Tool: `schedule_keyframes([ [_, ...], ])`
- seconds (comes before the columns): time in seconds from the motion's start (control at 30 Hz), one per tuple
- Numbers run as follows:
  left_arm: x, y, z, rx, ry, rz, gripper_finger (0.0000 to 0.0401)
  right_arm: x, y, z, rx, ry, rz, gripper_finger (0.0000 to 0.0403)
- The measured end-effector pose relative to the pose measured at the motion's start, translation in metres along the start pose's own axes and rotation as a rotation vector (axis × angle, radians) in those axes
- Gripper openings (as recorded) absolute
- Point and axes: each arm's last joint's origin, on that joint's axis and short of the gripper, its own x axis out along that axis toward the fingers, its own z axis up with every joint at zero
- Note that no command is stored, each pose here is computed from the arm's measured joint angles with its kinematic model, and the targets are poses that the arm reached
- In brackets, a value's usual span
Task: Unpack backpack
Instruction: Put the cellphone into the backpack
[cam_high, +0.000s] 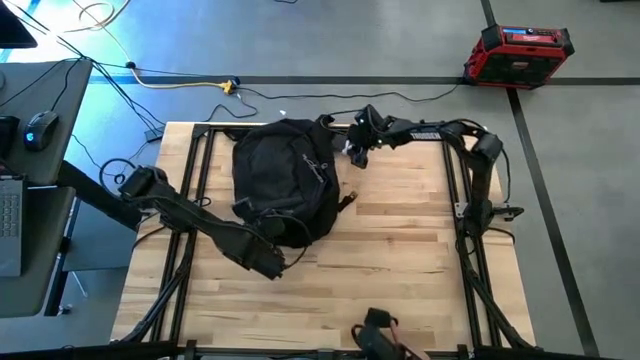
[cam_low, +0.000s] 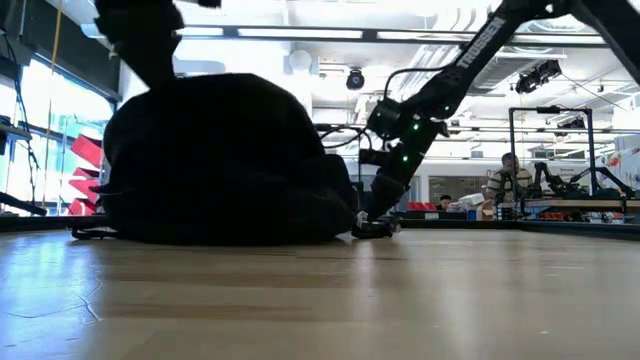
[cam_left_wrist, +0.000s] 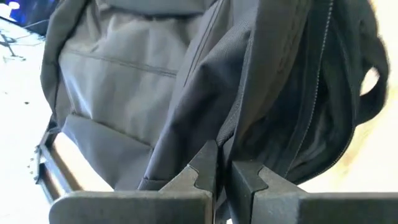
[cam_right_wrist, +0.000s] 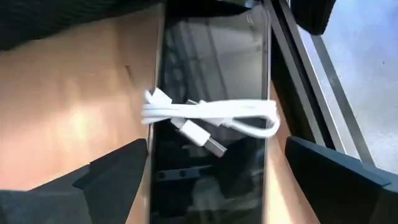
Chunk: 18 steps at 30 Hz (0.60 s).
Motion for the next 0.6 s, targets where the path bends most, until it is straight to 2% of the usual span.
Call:
schedule_keyframes([
  [0.17, -0.005, 0.001, 0.003, -0.043, -0.056, -0.03, 0.0, 0.012, -0.001, -0.006, -0.021, 0.014, 0.072, 0.0371],
  [0.3, -0.005, -0.001, 0.005, -0.043, -0.073, -0.042, 0.0, 0.019, 0.003, -0.009, -0.087, 0.055, 0.056, 0.0371],
  [0.47, -0.004, -0.003, 0.006, -0.058, -0.083, -0.054, 0.0, 0.02, 0.005, -0.012, -0.086, 0.073, 0.101, 0.0364],
  [0.6, -0.004, -0.003, 0.007, -0.064, -0.086, -0.059, 0.0, 0.018, 0.02, -0.014, -0.119, 0.165, 0.132, 0.0346],
])
